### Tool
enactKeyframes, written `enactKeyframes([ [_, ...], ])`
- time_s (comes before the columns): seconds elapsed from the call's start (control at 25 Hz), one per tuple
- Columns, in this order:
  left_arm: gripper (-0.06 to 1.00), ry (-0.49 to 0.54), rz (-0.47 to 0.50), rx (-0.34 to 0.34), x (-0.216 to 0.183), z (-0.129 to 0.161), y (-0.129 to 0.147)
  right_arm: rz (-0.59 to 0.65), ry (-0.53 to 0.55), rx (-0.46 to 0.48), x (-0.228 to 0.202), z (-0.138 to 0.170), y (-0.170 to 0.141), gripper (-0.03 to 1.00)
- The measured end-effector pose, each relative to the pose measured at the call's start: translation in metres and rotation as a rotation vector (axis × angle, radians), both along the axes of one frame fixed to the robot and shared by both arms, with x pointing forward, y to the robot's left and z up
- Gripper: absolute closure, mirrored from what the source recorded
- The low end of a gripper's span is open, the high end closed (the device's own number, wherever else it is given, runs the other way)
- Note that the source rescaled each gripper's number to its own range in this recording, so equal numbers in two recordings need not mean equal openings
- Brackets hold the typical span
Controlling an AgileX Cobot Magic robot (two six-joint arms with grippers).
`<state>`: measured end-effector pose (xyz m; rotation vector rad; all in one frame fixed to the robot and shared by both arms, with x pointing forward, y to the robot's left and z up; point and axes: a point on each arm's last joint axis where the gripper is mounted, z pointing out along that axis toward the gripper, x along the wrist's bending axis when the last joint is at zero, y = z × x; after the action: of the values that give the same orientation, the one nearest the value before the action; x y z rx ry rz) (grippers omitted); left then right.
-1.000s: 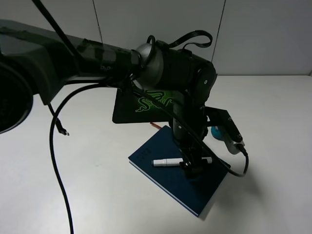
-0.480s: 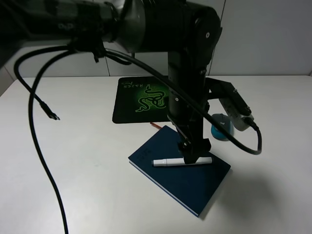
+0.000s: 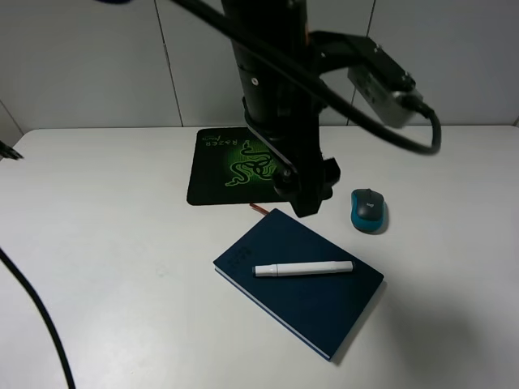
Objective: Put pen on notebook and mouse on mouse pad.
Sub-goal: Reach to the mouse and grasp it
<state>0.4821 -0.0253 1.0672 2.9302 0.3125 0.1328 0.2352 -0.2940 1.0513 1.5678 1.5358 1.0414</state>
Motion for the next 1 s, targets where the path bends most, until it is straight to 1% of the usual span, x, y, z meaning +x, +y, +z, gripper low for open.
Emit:
enactKeyframes([
  [0.2, -0.05, -0.029, 0.054, -0.064, -0.006, 0.036, 0.037, 0.0, 0.0, 0.0, 0.0, 0.0, 0.0, -0.03],
  [0.36, -0.05, -0.056, 0.105, -0.1, -0.017, 0.059, 0.073, 0.0, 0.0, 0.0, 0.0, 0.0, 0.0, -0.03],
  [0.48, -0.05, -0.068, 0.151, -0.119, -0.028, 0.07, 0.101, 0.0, 0.0, 0.0, 0.0, 0.0, 0.0, -0.03],
  [0.64, -0.05, -0.087, 0.232, -0.15, -0.047, 0.082, 0.14, 0.0, 0.0, 0.0, 0.0, 0.0, 0.0, -0.03],
  [0.8, -0.05, -0.106, 0.315, -0.184, -0.071, 0.088, 0.177, 0.0, 0.0, 0.0, 0.0, 0.0, 0.0, -0.03],
  [1.0, -0.05, -0.116, 0.406, -0.209, -0.104, 0.08, 0.214, 0.0, 0.0, 0.0, 0.0, 0.0, 0.0, -0.03],
])
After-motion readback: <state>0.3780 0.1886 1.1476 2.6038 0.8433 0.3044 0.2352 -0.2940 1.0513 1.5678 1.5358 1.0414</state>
